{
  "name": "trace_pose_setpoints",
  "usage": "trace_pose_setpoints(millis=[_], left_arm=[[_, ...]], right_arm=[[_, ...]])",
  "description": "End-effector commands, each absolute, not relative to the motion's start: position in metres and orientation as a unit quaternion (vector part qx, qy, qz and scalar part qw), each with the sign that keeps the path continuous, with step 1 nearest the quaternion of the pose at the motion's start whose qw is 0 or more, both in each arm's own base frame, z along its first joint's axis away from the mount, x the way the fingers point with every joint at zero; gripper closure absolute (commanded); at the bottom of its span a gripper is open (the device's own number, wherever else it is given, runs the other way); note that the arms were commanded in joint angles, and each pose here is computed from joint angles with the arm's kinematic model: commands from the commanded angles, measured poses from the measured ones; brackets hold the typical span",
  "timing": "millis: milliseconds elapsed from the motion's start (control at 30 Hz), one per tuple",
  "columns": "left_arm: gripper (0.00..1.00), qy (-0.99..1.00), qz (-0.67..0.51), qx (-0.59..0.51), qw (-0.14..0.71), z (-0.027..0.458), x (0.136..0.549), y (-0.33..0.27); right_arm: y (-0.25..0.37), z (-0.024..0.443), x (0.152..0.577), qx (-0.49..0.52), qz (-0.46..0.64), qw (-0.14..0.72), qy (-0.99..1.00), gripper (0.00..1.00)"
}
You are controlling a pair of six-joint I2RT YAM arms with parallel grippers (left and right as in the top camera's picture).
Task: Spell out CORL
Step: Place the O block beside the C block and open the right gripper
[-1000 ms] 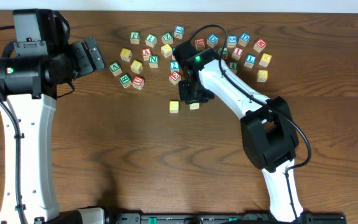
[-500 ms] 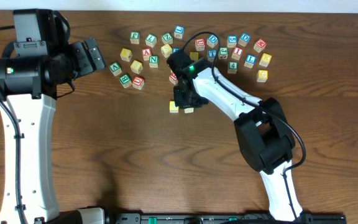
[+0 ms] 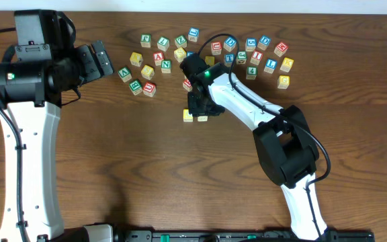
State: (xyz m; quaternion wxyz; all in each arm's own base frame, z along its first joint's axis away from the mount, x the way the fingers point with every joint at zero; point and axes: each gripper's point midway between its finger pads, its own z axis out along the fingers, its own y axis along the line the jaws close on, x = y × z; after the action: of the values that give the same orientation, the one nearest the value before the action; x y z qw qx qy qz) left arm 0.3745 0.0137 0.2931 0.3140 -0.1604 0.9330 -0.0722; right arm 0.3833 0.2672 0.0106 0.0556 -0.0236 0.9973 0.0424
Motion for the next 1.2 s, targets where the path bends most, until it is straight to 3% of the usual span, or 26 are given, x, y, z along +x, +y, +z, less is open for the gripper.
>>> trace_pose_setpoints(millis=[0,333,500,1167], left_arm=[[0.01,0.936,-0.073,-0.155,0.307,0.2886,0.3751,0.0133],[0.01,0.936,-0.073,-0.155,0.307,0.2886,0.3751,0.0133],[0.01,0.936,-0.073,-0.155,0.307,0.2886,0.3751,0.0133],[0.01,0.936,-0.074,-0.155,0.308,0.2887,0.3751,0.0133]], right_arm=[[0.2694,0.0046,0.3787,-0.023,0.034,0.052,0.998,0.62],[0.2692,0.0042,0.3785,-0.024,0.034,0.052,0.998,0.64],[0.2688,0.0041,0.378,-0.024,0.033,0.051,0.998,0.73],[0.2715,0.0048,0.3818,0.006,0.043,0.055,0.998,0.78]])
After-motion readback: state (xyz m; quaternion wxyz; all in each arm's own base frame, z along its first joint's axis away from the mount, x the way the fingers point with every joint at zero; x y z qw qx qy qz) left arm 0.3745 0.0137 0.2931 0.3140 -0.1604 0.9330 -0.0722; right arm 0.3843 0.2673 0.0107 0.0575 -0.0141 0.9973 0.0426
